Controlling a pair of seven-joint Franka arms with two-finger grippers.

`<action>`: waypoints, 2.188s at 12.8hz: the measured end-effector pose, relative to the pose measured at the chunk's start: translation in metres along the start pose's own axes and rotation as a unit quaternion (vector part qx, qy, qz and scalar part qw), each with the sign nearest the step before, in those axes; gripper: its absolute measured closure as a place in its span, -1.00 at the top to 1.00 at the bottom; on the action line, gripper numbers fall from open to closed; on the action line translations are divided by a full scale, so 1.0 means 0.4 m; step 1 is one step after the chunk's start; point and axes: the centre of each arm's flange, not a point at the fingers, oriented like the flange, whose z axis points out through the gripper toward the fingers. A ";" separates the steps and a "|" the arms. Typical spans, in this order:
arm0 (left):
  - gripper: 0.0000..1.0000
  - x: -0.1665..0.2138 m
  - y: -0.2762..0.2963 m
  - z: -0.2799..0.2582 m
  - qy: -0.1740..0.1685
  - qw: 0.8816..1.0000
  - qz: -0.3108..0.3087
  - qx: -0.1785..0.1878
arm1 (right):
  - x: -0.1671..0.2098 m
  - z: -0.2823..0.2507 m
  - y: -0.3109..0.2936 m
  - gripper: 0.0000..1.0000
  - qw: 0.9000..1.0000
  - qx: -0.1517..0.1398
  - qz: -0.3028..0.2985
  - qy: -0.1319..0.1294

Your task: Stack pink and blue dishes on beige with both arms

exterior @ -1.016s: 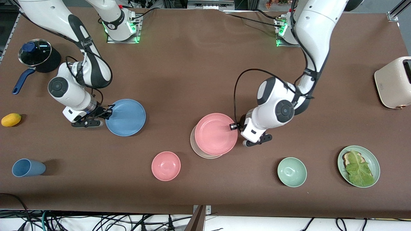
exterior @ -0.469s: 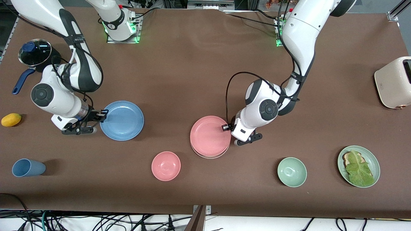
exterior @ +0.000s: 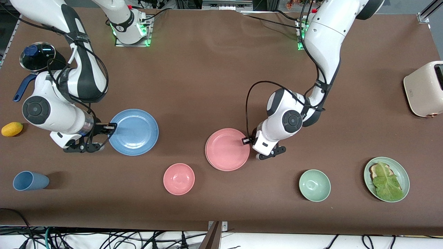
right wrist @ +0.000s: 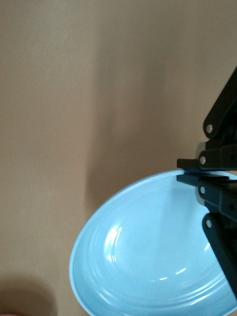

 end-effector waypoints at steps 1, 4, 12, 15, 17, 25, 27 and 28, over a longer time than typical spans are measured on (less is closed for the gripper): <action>0.07 0.001 0.002 -0.002 0.001 1.000 0.000 -0.001 | 0.008 -0.011 -0.031 -0.89 1.000 0.006 0.005 -0.001; 0.30 0.011 0.023 -0.046 0.008 1.000 0.003 -0.011 | 0.011 -0.028 -0.129 -0.89 0.999 0.031 0.026 0.000; 0.42 0.092 -0.117 -0.555 -0.106 0.992 0.047 0.039 | -0.012 0.034 -0.532 -0.89 0.992 0.049 0.113 0.022; 0.42 0.138 -0.227 -0.644 -0.129 0.986 0.094 0.052 | -0.025 0.088 -0.712 -0.89 0.984 0.067 0.160 0.050; 0.44 0.188 -0.353 -0.714 -0.139 0.981 0.122 0.056 | -0.030 0.109 -0.806 -0.89 0.976 0.079 0.195 0.060; 0.84 0.181 -0.548 -0.976 -0.112 0.978 0.153 0.085 | -0.033 0.232 -0.907 -0.89 0.966 0.092 0.230 0.076; 1.00 0.140 -0.555 -1.069 -0.084 0.980 0.153 0.098 | -0.029 0.231 -0.900 -0.89 0.967 0.088 0.227 0.080; 1.00 0.124 -0.557 -1.100 -0.073 0.979 0.154 0.110 | -0.028 0.231 -0.899 -0.89 0.967 0.085 0.226 0.082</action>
